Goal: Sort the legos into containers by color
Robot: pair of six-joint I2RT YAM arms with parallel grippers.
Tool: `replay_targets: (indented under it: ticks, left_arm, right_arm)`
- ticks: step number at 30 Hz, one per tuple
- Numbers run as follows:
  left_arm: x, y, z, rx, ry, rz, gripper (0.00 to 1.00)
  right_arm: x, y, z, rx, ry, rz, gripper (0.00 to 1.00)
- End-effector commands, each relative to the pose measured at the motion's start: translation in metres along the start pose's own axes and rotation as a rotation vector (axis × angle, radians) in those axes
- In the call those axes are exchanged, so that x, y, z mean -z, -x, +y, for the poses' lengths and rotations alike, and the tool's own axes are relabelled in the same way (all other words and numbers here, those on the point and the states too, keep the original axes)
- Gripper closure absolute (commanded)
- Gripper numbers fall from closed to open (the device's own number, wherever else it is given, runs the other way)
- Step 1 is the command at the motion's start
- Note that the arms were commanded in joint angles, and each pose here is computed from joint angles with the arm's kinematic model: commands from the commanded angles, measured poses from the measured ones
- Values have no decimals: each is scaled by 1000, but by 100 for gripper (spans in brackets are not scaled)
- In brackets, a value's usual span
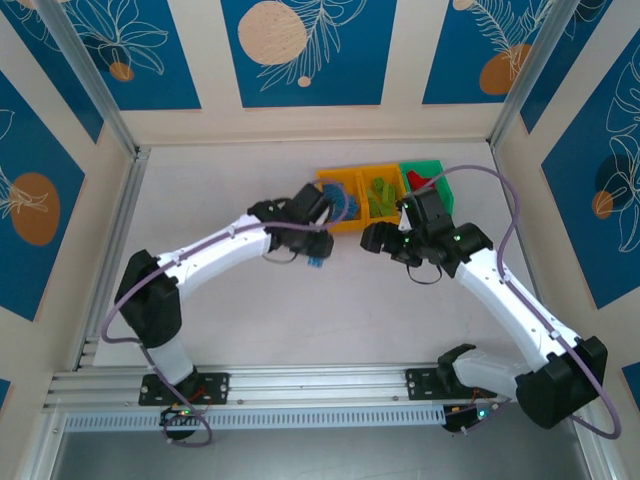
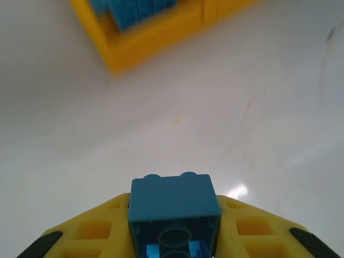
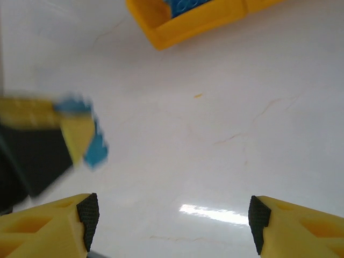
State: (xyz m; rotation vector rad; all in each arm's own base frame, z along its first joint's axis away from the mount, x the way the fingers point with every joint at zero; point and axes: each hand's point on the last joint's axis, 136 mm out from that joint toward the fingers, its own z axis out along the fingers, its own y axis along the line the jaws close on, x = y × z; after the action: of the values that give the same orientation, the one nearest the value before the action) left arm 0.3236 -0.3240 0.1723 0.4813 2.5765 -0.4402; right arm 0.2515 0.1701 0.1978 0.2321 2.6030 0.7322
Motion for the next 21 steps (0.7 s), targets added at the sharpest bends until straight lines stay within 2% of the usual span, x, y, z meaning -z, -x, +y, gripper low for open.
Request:
replay_targets:
  ticks: [1,7,12,14,16,21]
  left_arm:
    - [-17,61,5,-46,26,-132,71]
    - [-53,128,22,3,54,-213,71]
    - [-80,159,36,17,82,-252,68]
    - [-89,169,40,21,74,-266,64]
    - [-90,178,37,20,39,-278,55]
    - [-63,197,34,9,13,-328,44]
  right_arm:
    - [-4,-15,20,-74,86,26,24]
    - [-12,-21,33,-73,109,16,24]
    - [-10,-19,25,-49,64,11,23]
    - [-8,-19,21,-43,46,9,23]
    - [-5,-17,19,-41,41,0,23]
    - [-3,-11,13,-50,40,-14,22]
